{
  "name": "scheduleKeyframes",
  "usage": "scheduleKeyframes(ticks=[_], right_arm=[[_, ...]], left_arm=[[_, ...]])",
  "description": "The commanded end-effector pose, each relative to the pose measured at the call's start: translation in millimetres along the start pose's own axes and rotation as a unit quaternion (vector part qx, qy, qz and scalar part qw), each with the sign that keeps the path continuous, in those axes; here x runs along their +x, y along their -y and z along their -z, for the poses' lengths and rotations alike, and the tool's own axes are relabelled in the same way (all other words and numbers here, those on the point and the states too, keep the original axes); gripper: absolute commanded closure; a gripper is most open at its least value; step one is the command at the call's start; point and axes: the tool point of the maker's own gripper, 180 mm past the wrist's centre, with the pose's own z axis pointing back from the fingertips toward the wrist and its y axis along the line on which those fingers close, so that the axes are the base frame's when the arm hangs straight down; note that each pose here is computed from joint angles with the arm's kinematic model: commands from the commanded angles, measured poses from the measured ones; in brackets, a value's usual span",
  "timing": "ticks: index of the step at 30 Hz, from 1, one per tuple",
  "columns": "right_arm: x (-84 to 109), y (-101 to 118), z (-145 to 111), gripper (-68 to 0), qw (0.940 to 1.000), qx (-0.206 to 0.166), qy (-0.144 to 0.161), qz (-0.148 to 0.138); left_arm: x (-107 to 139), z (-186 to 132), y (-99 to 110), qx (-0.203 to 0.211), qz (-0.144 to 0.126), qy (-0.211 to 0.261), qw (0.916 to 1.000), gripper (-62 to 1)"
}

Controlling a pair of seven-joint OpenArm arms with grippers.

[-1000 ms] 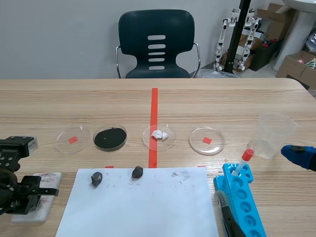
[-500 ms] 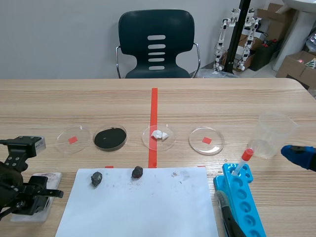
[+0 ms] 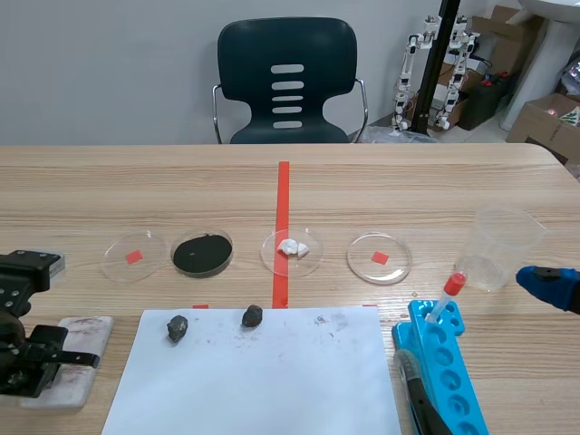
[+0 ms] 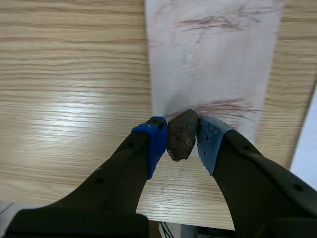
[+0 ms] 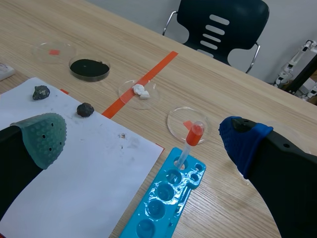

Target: Rub the mineral on the streak plate below the first streak

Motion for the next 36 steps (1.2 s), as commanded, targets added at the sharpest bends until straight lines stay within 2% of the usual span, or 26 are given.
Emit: scheduleKeyframes(ticks=[1,8,11,14,16,19,21,24,26,30,34,36], right_arm=[[11.3,5.1,3.8,-65.5,0.9997,-0.006,0.021,-0.006],[11.3,5.1,3.8,-65.5,0.9997,-0.006,0.021,-0.006],[11.3,5.1,3.8,-65.5,0.9997,-0.006,0.021,-0.006],[11.4,5.1,3.8,-65.5,0.9997,-0.006,0.022,-0.006],[11.3,5.0,3.8,-65.5,0.9997,-0.005,0.022,-0.006],[11.3,5.0,3.8,-65.5,0.9997,-0.005,0.022,-0.006],[11.3,5.0,3.8,-65.5,0.9997,-0.005,0.021,-0.006],[11.3,5.0,3.8,-65.5,0.9997,-0.005,0.021,-0.006],[11.3,5.0,3.8,-65.5,0.9997,-0.005,0.021,-0.006],[11.3,5.0,3.8,-65.5,0.9997,-0.005,0.021,-0.006],[11.3,5.1,3.8,-65.5,0.9997,-0.006,0.021,-0.006],[11.3,5.0,3.8,-65.5,0.9997,-0.005,0.021,-0.006]], left_arm=[[2.0,-1.6,4.9,-0.019,-0.002,0.004,0.9998,-7.4],[3.9,-5.6,36.5,-0.107,-0.019,0.007,0.9941,-7.4],[5.8,-6.5,40.1,-0.117,-0.024,0.012,0.9927,-7.4],[22.2,-9.1,39.7,-0.115,-0.027,0.064,0.9909,-7.4],[37.9,-15.9,37.9,-0.106,-0.023,0.120,0.9868,-7.4],[53.9,-32.2,41.1,-0.105,-0.016,0.192,0.9756,-7.4],[55.6,-42.5,45.1,-0.105,-0.007,0.220,0.9699,-7.4],[57.5,-57.8,45.7,-0.086,0.020,0.262,0.9610,-7.4],[59.5,-69.7,50.1,-0.088,0.026,0.294,0.9514,-7.4],[54.3,-88.1,56.4,-0.086,0.043,0.334,0.9378,-7.4],[51.0,-111.4,66.9,-0.105,0.052,0.379,0.9179,-7.4],[49.7,-125.3,75.6,-0.123,0.068,0.408,0.9022,-7.4]])
